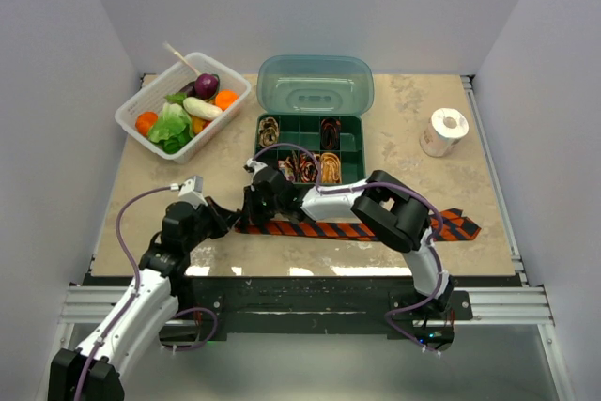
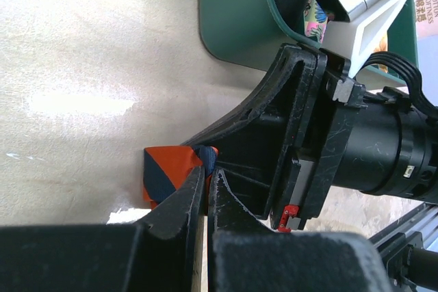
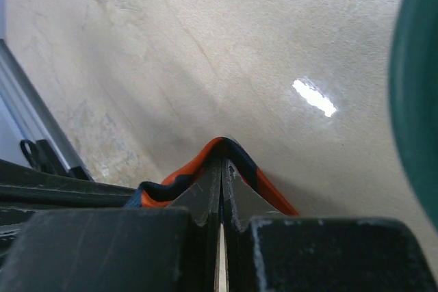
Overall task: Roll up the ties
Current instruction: Roll the tie at the center of the board.
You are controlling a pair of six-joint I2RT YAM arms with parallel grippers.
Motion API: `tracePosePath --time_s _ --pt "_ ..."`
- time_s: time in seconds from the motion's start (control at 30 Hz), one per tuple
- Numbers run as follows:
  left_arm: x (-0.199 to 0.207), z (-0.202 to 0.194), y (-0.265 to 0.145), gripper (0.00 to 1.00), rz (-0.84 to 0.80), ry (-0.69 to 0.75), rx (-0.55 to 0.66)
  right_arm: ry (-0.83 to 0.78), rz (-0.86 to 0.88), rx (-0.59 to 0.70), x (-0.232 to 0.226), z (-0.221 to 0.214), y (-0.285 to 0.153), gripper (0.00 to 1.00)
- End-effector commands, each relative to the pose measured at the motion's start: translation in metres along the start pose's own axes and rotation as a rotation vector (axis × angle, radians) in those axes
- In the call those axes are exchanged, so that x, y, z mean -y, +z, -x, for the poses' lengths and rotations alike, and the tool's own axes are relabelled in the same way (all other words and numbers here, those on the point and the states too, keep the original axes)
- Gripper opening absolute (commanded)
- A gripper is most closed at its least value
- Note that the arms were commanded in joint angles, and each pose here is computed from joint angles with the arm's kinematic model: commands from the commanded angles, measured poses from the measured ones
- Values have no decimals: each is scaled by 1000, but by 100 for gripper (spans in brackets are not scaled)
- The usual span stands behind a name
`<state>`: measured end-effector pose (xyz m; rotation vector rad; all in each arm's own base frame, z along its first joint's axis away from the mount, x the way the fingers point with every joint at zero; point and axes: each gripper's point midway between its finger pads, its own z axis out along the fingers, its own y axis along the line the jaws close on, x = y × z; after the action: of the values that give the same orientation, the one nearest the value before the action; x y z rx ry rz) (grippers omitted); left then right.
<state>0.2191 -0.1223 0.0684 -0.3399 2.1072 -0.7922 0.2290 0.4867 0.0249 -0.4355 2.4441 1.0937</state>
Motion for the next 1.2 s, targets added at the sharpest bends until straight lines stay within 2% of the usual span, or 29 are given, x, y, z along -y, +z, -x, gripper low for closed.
tracePosePath --time_s 0.0,0.47,0.63,1.17 --pt "8 19 -4 0 4 -1 67 -72 -95 3 -1 20 -21 0" --pt "10 21 -2 0 16 28 63 -148 -174 45 -6 42 -55 1" --pt "15 19 1 0 0 34 49 -170 -204 37 2 37 -68 1" --pt "10 -6 19 2 -11 18 -17 -179 -241 -10 21 19 -64 1"
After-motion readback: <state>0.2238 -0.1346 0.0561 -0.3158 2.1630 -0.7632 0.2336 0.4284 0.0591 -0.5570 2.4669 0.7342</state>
